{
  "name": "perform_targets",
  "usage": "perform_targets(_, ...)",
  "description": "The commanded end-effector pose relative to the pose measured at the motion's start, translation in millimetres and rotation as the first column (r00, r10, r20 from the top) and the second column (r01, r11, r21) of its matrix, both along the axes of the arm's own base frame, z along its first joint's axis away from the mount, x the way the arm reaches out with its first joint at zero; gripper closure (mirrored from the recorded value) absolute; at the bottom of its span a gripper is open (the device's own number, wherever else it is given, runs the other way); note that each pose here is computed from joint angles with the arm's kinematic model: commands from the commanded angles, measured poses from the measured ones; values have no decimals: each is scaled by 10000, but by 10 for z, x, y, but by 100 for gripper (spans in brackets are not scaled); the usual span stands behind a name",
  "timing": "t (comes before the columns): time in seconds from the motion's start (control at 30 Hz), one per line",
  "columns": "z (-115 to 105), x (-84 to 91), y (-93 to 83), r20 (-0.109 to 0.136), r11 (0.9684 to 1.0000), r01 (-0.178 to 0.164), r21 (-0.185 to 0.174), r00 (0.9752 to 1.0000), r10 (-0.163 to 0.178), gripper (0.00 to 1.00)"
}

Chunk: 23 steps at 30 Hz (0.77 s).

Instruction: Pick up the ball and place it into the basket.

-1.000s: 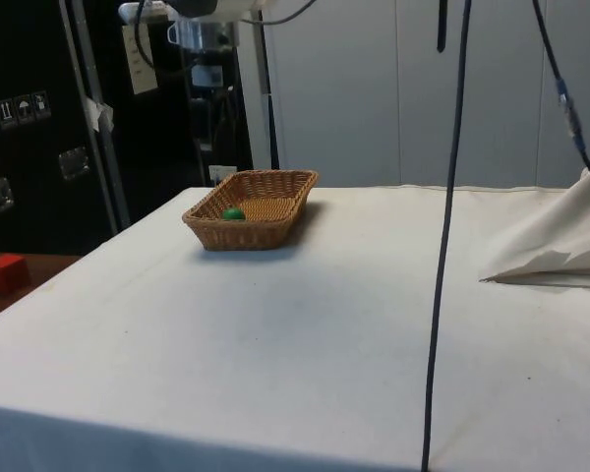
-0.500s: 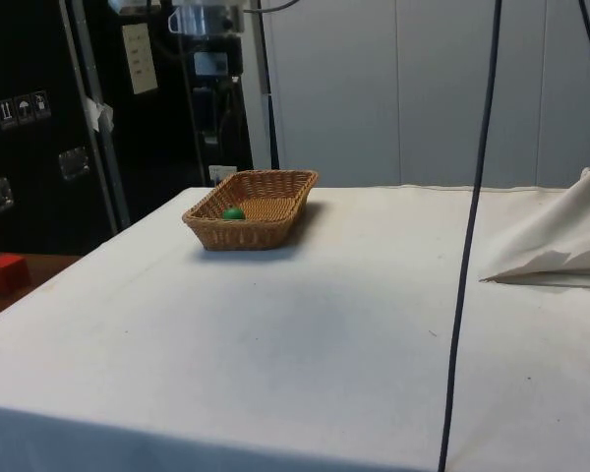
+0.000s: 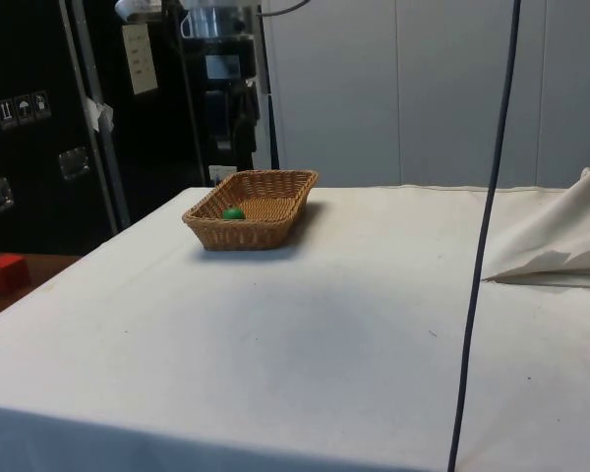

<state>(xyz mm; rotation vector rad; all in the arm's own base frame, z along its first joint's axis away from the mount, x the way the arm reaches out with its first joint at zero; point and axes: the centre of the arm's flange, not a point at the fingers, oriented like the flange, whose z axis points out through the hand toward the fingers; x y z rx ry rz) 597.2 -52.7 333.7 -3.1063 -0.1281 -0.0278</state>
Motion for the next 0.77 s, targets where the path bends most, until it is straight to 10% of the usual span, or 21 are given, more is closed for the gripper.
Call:
perform_targets(0.0,-5,-31,12,-1,9999,115,-47,9999,-115,0)
perform_targets(0.73,-125,-172,38,-400,9930,1165,210,9925,-1156,0)
